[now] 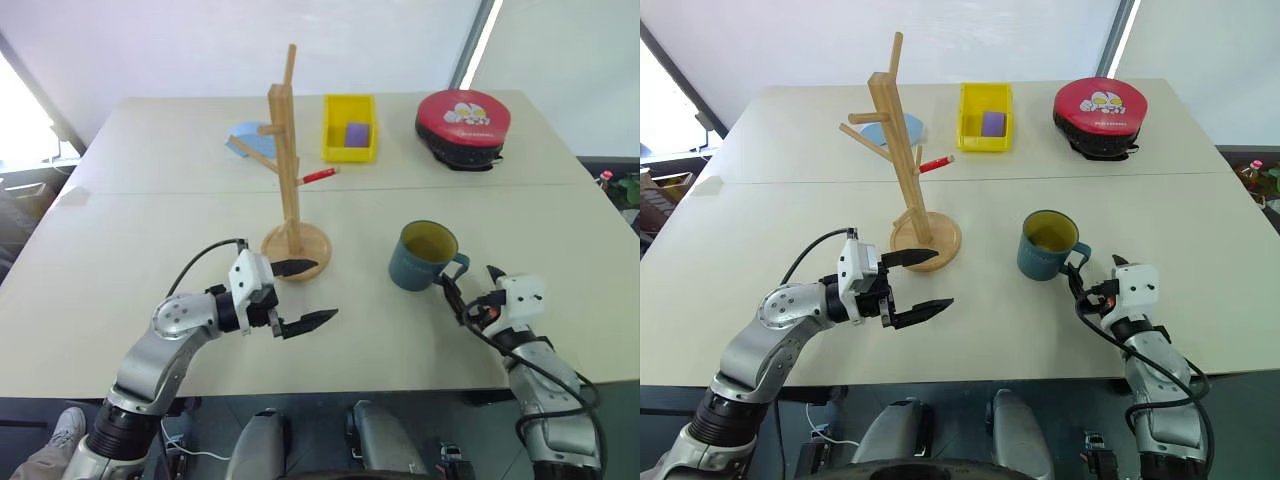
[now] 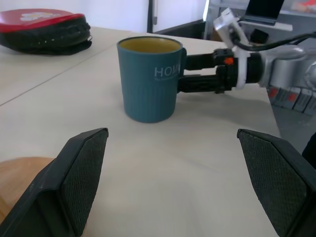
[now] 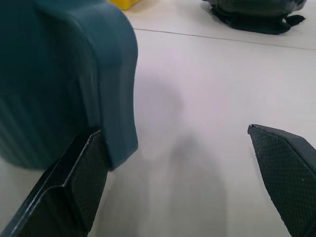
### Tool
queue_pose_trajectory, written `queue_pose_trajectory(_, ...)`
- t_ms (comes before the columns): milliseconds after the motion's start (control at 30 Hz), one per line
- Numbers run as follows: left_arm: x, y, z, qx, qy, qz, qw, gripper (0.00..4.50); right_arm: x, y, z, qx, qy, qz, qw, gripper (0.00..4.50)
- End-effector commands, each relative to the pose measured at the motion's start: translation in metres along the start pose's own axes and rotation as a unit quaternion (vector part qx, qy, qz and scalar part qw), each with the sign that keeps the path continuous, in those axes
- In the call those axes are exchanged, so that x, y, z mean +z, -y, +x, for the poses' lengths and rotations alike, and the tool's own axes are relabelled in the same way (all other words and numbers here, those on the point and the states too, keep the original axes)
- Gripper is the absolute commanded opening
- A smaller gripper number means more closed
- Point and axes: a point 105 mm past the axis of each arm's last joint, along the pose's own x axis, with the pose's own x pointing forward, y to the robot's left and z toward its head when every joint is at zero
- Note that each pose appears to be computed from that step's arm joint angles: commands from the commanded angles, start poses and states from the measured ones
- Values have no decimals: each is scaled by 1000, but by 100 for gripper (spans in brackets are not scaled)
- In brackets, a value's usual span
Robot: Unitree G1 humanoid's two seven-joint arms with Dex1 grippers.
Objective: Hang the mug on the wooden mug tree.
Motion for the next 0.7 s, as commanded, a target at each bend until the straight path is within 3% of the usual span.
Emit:
queue_pose_trajectory(33,12,2,1,-3,17,19,1000,450,7,-3,5,2,23,2,1000,421)
queue_pose_trajectory(100,12,2,1,0,16,21,1000,450,8,-7,9,10,26,9,1000,352)
queue_pose_trajectory(300,11,-2,-3,12,14,25,999,450,10,-14,13,31,34,20,999,39)
queue_pose_trajectory(333,11,-3,-3,13,14,26,1000,450,10,-15,12,32,35,19,999,2)
queue_pose_trajectory(433,14,-8,-6,22,14,26,999,450,22,-18,12,44,54,10,998,2)
queue_pose_trajectory(533,13,-15,-14,47,11,23,999,450,39,-34,13,100,68,-67,990,2)
queue_pose_trajectory(700,10,-27,-36,84,6,14,996,450,76,-81,8,240,114,-236,935,2)
